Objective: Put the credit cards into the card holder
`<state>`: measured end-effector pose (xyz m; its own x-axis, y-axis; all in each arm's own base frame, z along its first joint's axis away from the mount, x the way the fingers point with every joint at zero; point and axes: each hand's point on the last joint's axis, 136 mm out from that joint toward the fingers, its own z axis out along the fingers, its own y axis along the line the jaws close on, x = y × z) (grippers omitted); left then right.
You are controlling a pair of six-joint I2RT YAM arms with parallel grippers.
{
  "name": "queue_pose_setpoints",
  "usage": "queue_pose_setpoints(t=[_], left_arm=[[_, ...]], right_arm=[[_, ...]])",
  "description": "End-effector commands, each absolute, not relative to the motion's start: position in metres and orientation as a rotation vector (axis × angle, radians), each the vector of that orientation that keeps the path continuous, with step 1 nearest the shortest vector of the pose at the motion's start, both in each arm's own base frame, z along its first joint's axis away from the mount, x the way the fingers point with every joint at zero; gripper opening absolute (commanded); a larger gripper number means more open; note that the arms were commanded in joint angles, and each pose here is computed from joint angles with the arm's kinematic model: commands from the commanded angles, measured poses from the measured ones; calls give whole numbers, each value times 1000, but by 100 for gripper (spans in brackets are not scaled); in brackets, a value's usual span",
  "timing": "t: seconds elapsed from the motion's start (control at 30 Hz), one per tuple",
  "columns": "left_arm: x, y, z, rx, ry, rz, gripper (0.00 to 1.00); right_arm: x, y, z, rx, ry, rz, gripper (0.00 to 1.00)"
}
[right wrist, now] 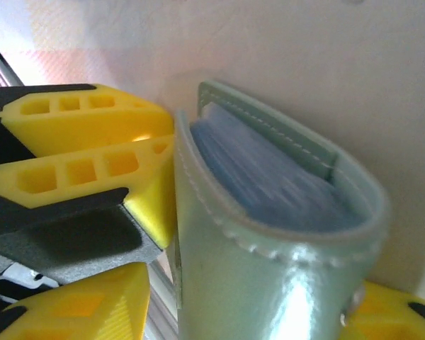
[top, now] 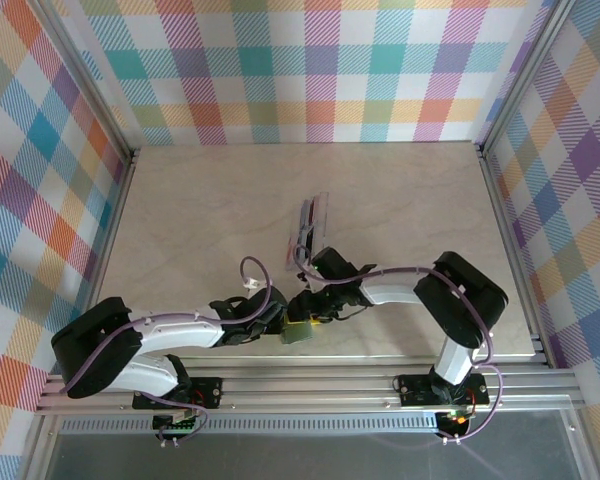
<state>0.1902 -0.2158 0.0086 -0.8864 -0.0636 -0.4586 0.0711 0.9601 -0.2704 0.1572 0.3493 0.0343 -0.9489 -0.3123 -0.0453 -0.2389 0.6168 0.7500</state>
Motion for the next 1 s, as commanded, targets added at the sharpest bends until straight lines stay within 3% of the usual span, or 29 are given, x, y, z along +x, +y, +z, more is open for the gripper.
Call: queue_pose_setpoints(t=[0.0, 0.13, 0.2, 0.37, 0.57, 0.8, 0.87, 0.97], left_arm=[[160, -176, -39, 7, 2781, -197, 27], [162, -180, -31, 8, 2765, -226, 27], [163, -181, -22, 11, 2748, -247, 29], [172, -170, 14, -37, 2640, -281, 42], [170, -153, 25, -66, 2627, -272, 45], [171, -157, 26, -74, 2631, -305, 47], [172, -160, 28, -75, 2629, -322, 47], [174, -163, 30, -74, 2628, -344, 48]], right_arm=[[143, 364, 49, 547, -2635, -1375, 43], [150, 355, 56, 542, -2721, -1339, 10], [162, 338, 56, 516, -2870, -1219, 0], [197, 252, 68, 437, -3347, -483, 0], [209, 187, 98, 378, -3520, 300, 0], [199, 188, 91, 437, -3427, 701, 1], [194, 197, 78, 471, -3381, 779, 8], [185, 226, 49, 560, -3328, 691, 26]])
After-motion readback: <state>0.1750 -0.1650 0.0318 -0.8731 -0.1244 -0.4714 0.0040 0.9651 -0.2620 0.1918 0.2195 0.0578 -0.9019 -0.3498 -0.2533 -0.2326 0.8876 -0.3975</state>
